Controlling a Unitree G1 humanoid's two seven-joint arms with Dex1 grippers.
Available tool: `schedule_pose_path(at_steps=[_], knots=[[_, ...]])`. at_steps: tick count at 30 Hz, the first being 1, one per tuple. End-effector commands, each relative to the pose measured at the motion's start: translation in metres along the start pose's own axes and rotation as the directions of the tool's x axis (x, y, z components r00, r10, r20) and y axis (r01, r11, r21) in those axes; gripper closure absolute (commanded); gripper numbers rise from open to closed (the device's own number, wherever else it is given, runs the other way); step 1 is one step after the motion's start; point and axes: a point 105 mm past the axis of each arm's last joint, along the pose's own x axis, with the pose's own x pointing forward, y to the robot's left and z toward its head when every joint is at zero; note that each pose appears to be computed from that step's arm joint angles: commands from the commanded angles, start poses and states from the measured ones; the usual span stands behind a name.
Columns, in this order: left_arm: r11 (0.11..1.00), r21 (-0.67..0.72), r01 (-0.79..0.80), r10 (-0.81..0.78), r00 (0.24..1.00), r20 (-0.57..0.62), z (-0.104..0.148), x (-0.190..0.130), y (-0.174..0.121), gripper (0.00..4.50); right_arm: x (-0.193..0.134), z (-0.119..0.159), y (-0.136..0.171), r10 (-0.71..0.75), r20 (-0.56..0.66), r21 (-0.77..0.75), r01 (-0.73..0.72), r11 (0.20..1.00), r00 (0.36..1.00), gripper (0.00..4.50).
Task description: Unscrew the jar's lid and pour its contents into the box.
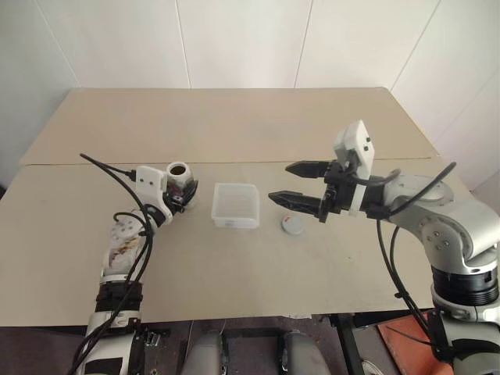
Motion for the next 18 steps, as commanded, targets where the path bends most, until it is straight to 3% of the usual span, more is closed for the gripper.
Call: schedule_pose_path(at_steps=[1, 7, 11, 14, 18], knots=[[0.999, 0.033, 0.026, -0.027, 0.999, 0.04, 0.012, -0.01, -0.001, 0.02, -0.01, 0.011, 0.002, -0.002, 0.033, -0.043, 0.003, 0.999, 0.999, 0.0], [0.987, 0.108, 0.116, -0.113, 0.993, -0.035, 0.025, -0.061, -0.001, 0.02, -0.025, 0.003, -0.006, -0.032, -0.007, -0.031, 0.032, 0.999, 0.999, 0.0], [0.953, 0.184, 0.239, -0.227, 0.97, -0.085, 0.053, -0.113, -0.006, 0.02, -0.044, -0.01, -0.012, -0.066, -0.053, -0.036, 0.064, 0.997, 0.996, 0.0], [0.899, 0.228, 0.374, -0.374, 0.926, -0.045, 0.084, -0.147, -0.014, 0.02, -0.059, -0.022, -0.014, -0.096, -0.076, -0.073, 0.09, 0.993, 0.992, 0.0], [0.876, 0.269, 0.4, -0.411, 0.911, -0.015, 0.103, -0.153, -0.009, 0.02, -0.073, -0.024, -0.013, -0.094, -0.075, -0.073, 0.088, 0.993, 0.993, 0.0]])
